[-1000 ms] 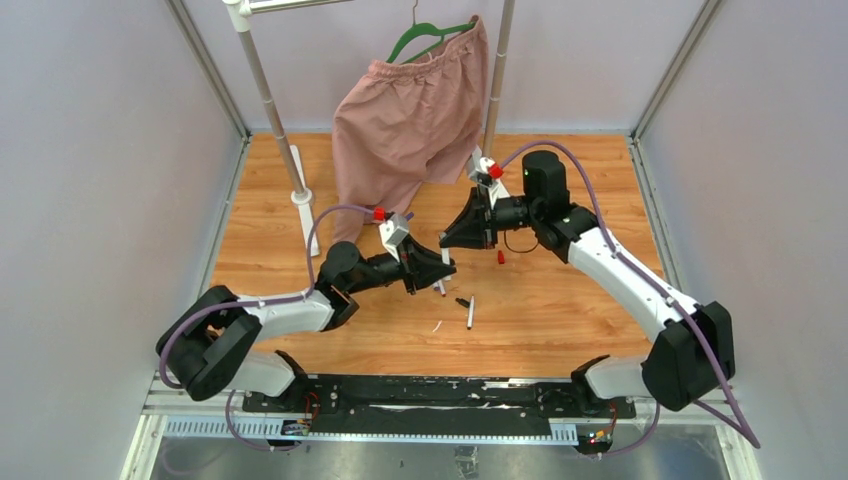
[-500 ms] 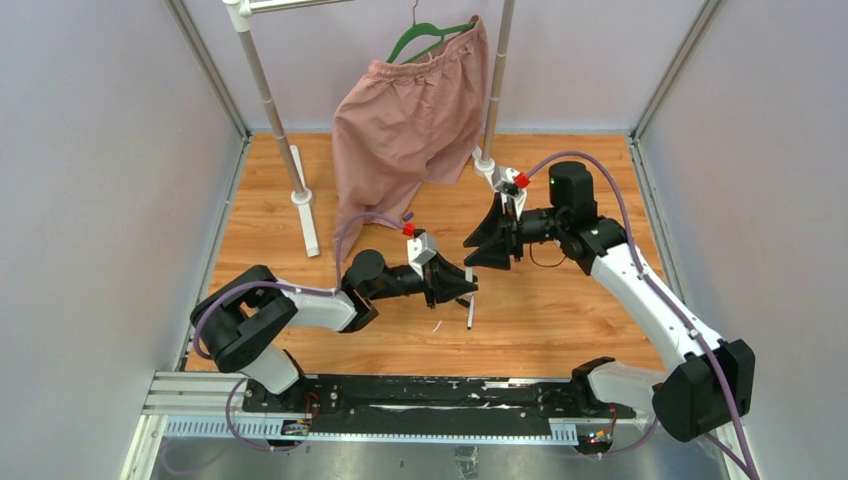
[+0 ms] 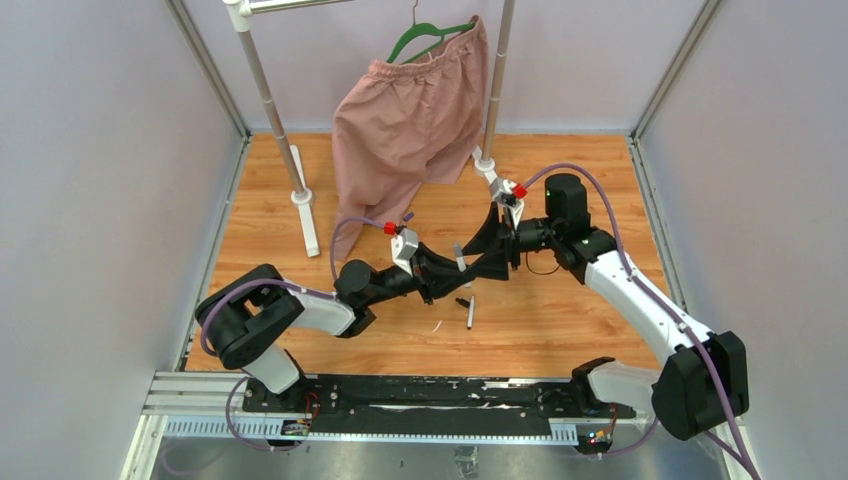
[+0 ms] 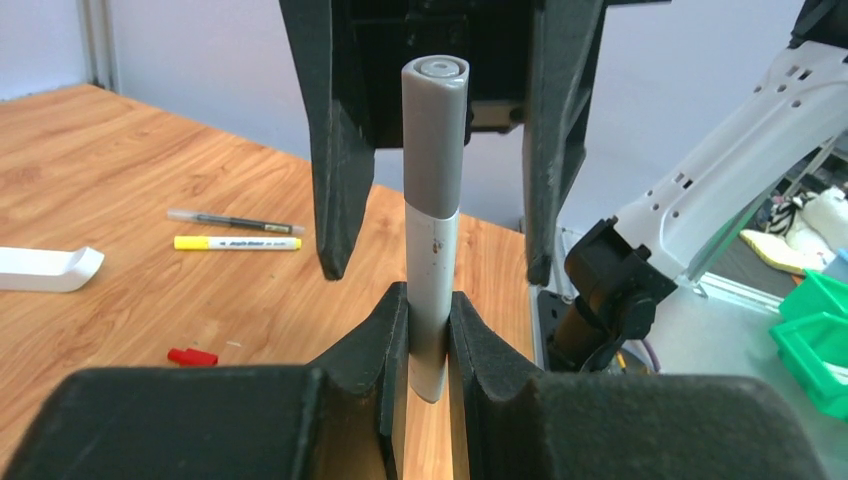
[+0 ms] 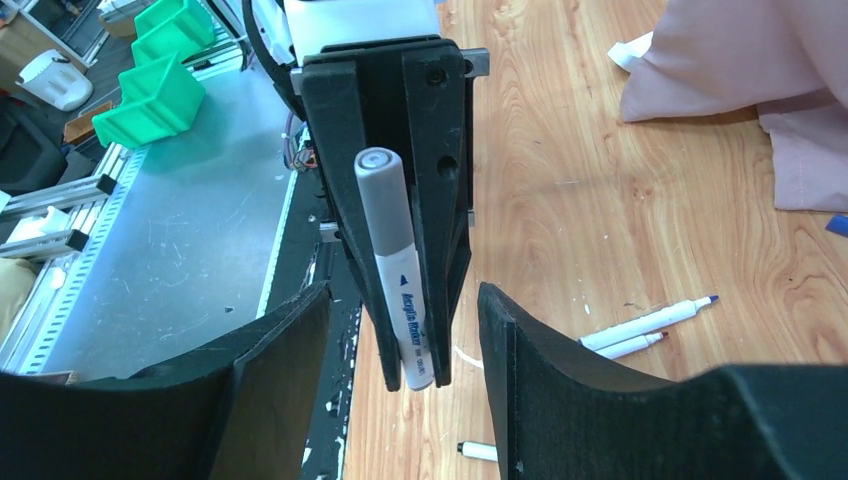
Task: Insert the pens into the pen caps
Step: Place the pen at the center of the board.
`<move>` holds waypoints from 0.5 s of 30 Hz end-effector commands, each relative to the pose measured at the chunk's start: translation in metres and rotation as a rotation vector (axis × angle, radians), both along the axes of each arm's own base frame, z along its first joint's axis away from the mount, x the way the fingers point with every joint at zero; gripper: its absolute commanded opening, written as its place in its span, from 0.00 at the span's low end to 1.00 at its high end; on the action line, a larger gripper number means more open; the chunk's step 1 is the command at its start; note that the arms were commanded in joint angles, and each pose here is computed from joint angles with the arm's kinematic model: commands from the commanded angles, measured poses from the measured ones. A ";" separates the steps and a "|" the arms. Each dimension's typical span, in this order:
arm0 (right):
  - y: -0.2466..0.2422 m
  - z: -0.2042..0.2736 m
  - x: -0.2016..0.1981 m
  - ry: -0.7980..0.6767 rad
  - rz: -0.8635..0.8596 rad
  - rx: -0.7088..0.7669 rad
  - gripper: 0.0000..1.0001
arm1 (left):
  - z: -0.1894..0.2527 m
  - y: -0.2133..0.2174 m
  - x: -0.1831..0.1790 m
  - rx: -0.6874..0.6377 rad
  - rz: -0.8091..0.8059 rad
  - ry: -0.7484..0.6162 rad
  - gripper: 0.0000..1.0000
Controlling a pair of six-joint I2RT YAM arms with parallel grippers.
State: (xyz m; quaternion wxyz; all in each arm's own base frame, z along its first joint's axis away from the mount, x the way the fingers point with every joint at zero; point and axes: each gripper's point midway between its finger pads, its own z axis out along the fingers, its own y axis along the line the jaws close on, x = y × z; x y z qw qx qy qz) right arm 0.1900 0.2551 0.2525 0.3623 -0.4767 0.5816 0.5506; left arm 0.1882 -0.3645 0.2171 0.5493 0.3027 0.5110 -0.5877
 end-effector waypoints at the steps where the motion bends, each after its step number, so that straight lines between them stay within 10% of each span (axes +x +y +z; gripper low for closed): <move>1: 0.004 0.003 0.002 -0.024 0.015 0.041 0.60 | 0.015 -0.001 -0.001 -0.058 0.008 -0.011 0.00; 10: 0.012 0.002 -0.001 -0.005 0.017 0.051 0.47 | 0.019 -0.006 -0.003 -0.068 -0.002 -0.009 0.00; 15: 0.015 0.001 -0.004 0.003 0.044 0.052 0.23 | 0.022 -0.007 -0.001 -0.076 0.006 -0.003 0.00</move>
